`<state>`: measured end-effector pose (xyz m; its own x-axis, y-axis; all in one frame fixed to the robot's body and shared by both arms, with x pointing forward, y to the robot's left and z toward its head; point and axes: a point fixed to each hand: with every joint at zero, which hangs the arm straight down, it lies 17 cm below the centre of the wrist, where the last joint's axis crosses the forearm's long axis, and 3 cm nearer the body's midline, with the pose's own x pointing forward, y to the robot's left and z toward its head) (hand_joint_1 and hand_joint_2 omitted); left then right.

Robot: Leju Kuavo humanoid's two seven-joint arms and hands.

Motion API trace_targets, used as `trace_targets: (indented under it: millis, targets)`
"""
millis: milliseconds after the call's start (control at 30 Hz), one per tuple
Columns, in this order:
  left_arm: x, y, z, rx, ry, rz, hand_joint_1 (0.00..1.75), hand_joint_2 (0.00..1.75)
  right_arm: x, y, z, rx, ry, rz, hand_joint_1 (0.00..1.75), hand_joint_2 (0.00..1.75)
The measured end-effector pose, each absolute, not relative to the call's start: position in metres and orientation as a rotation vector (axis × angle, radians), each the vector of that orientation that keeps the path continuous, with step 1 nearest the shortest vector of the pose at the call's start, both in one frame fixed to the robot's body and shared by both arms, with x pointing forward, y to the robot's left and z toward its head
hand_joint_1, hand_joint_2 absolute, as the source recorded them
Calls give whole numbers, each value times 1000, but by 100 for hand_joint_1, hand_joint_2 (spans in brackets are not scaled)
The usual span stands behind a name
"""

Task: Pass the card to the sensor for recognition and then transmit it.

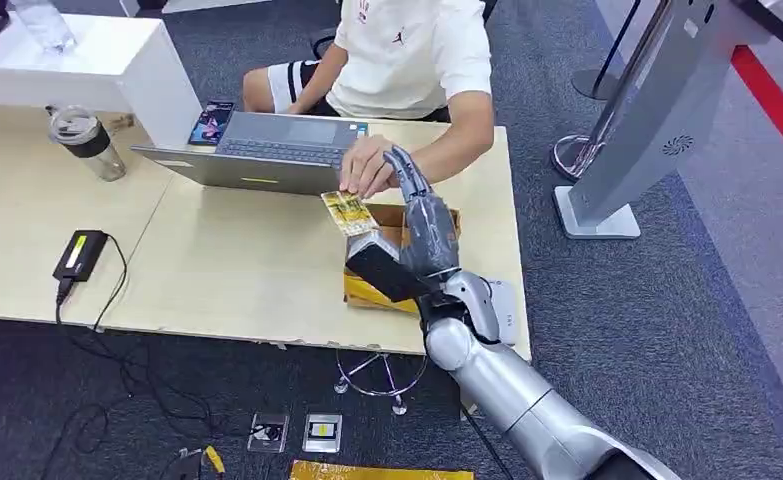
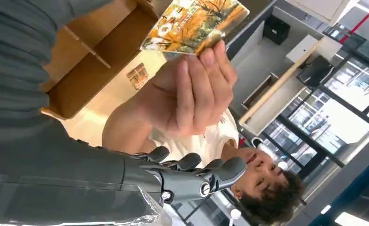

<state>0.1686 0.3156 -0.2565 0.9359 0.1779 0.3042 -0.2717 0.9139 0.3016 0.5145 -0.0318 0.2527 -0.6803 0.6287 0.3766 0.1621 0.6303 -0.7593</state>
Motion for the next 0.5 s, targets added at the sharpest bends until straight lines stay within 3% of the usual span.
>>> trace_targets:
  millis: [500]
  targets:
    - [171,311,-256,338,-299,235,0,175,515,-31,244,-621,-2200,966,0,175]
